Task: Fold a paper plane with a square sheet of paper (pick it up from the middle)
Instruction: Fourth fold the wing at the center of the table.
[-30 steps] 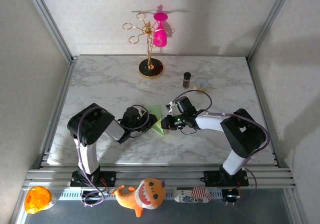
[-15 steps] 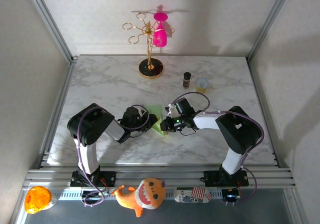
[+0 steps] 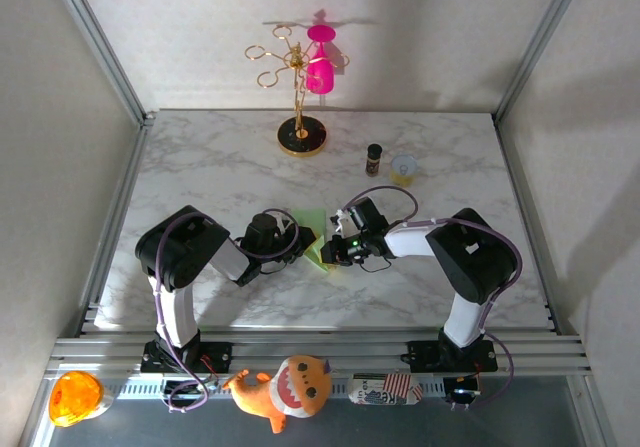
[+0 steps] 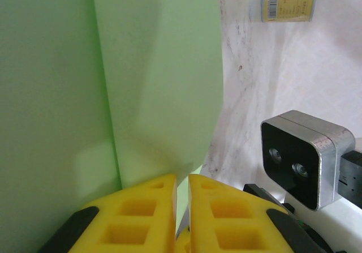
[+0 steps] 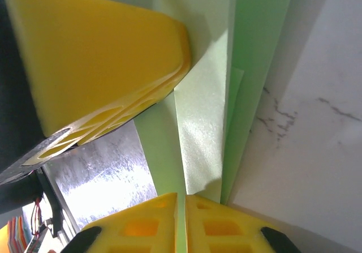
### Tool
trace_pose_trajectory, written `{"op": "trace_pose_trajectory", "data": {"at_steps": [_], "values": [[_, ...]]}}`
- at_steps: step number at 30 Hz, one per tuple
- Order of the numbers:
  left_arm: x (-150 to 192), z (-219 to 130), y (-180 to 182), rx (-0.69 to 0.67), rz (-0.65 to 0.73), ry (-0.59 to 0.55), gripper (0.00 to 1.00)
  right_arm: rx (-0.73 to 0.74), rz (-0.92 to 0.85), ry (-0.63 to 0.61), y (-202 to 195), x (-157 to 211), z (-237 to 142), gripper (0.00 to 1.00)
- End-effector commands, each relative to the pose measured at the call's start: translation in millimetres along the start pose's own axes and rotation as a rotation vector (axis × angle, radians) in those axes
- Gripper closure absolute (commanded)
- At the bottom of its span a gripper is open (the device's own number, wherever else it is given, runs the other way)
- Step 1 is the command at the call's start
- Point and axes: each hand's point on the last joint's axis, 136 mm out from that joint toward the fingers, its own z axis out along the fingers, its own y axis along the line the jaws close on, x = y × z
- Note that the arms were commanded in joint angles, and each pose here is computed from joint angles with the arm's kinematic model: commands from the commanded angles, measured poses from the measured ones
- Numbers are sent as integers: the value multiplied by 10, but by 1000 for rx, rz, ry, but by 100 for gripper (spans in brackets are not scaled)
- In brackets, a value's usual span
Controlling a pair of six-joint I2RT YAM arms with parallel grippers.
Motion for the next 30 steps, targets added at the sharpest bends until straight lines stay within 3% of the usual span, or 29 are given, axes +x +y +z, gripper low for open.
{"op": "trace_pose_trajectory", "data": {"at_steps": [1,8,16,30], "values": [[45,5,311,-95,-43,12,86,42,25,33,-105,99,40,86],[20,-3,213,-72,-36,8,87,48,15,37,-103,92,34,86],[-11,-11,228,-110,-12,-1,88,-17,-42,-57,246,-77,-224,81],[-2,-13,269,-111,-29,-4,88,-38,22,28,144,188,-62,82]]}}
